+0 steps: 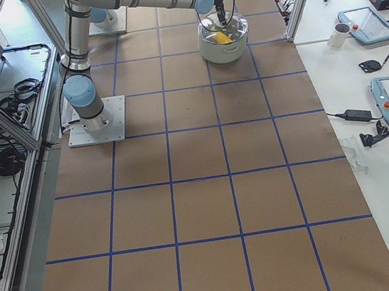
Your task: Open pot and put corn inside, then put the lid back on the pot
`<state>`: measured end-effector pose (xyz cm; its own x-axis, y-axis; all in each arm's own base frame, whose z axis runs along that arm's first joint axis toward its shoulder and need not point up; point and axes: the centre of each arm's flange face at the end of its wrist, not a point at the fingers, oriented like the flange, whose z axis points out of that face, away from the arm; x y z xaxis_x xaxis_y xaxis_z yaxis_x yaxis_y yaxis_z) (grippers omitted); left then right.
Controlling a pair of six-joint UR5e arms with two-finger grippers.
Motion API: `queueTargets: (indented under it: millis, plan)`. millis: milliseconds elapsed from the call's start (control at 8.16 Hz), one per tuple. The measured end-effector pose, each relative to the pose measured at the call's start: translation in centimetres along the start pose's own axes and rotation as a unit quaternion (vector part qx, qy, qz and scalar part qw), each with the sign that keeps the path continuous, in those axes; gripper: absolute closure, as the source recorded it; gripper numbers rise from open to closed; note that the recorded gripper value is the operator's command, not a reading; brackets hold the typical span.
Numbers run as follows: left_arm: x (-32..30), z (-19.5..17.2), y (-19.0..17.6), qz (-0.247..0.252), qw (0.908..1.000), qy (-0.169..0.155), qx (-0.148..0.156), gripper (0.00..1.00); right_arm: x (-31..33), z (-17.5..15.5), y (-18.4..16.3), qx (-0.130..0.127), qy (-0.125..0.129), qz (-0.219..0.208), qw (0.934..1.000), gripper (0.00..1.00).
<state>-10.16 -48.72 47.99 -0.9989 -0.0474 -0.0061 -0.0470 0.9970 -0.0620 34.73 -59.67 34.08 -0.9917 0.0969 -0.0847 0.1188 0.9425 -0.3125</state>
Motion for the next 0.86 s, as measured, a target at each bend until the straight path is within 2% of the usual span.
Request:
queueTargets:
  millis: [368, 490, 613, 735, 858]
  plan:
    - [-0.02, 0.07, 0.03, 0.0, 1.0, -0.001, -0.001, 0.0, 0.07, -0.03, 0.16, -0.003, 0.0, 0.002, 1.0, 0.84]
    - [-0.03, 0.08, 0.04, 0.001, 1.0, -0.001, -0.001, 0.0, 0.07, -0.06, 0.17, -0.003, 0.0, 0.002, 1.0, 0.75]
    - [-0.03, 0.09, 0.05, 0.001, 1.0, -0.001, -0.002, 0.0, 0.07, -0.07, 0.17, -0.003, 0.001, 0.002, 1.0, 0.21]
    - [-0.02, 0.14, 0.06, 0.001, 1.0, -0.001, -0.002, 0.0, 0.07, 0.0, 0.17, -0.003, 0.001, 0.001, 1.0, 0.0]
    - [-0.02, 0.15, 0.06, 0.001, 1.0, -0.001, -0.002, 0.0, 0.07, -0.01, 0.17, -0.003, 0.001, -0.001, 1.0, 0.0]
